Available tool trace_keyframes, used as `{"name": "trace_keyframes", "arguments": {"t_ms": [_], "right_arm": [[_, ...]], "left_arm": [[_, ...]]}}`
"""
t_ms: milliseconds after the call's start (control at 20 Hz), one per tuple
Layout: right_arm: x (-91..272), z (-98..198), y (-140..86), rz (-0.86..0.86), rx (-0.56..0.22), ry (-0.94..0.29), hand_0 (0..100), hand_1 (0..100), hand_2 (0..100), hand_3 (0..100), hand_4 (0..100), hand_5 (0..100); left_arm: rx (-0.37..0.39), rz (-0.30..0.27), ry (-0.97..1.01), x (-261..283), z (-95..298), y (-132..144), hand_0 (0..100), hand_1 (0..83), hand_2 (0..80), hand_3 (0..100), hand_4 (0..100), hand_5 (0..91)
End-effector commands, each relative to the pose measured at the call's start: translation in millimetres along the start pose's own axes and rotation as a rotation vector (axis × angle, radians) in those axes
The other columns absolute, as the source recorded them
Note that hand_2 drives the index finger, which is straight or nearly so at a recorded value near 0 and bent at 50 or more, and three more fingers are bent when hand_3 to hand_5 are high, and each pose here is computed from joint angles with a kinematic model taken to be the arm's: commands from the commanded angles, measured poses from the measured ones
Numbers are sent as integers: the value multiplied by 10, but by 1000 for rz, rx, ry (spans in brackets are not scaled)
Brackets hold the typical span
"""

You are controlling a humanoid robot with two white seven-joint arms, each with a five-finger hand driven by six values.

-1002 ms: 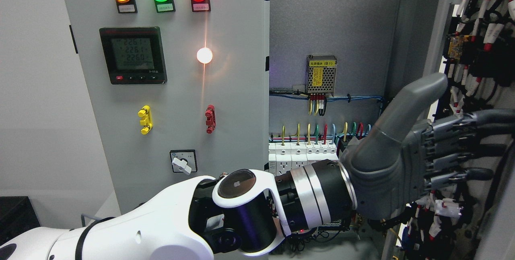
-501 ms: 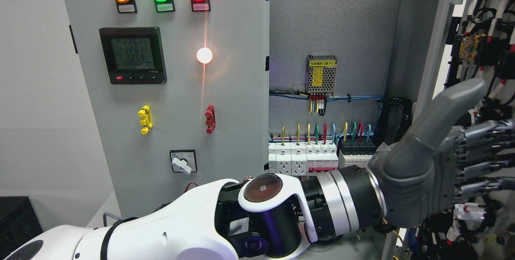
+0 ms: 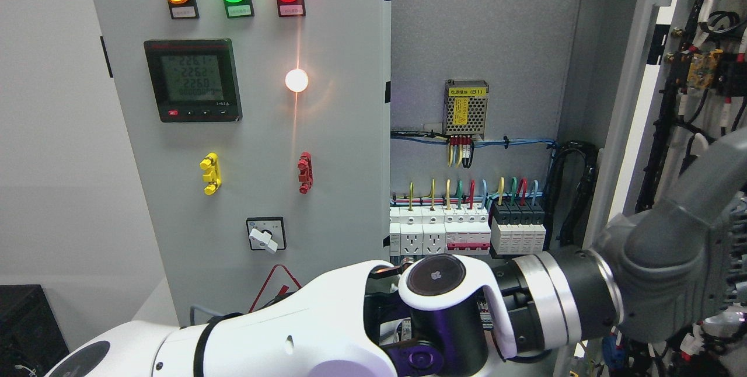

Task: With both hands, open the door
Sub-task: 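Push the door outward with the left hand, swinging it open, then keep pushing the door wider with the left forearm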

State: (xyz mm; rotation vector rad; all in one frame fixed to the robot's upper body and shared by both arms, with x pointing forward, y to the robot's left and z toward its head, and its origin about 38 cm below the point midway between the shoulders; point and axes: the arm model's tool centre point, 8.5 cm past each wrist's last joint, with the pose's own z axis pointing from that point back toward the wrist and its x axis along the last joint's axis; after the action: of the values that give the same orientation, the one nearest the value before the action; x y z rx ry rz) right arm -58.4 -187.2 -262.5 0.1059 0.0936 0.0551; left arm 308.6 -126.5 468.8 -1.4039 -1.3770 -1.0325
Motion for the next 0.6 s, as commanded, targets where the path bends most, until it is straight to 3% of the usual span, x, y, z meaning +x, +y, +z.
{"name": "trace_keyframes", "arguments": {"t_ms": [0,200,300,551], "right_arm": [[1,0,2,-23,4,-1,191,0,0,0,0,0],[1,0,0,-23,2,-1,191,0,0,0,0,0],[1,0,2,-23,4,-1,191,0,0,0,0,0],[1,0,2,-23,4,-1,191,0,0,0,0,0]], "left_arm": [[4,36,16,-152,-378,-19,0,0,0,0,0,0],[10,30,21,-198,-492,-20,0,0,0,0,0,0],[15,-18,16,-239,-546,-24,0,0,0,0,0,0],[30,-26,20,-255,-602,13,0,0,0,0,0,0]]}}
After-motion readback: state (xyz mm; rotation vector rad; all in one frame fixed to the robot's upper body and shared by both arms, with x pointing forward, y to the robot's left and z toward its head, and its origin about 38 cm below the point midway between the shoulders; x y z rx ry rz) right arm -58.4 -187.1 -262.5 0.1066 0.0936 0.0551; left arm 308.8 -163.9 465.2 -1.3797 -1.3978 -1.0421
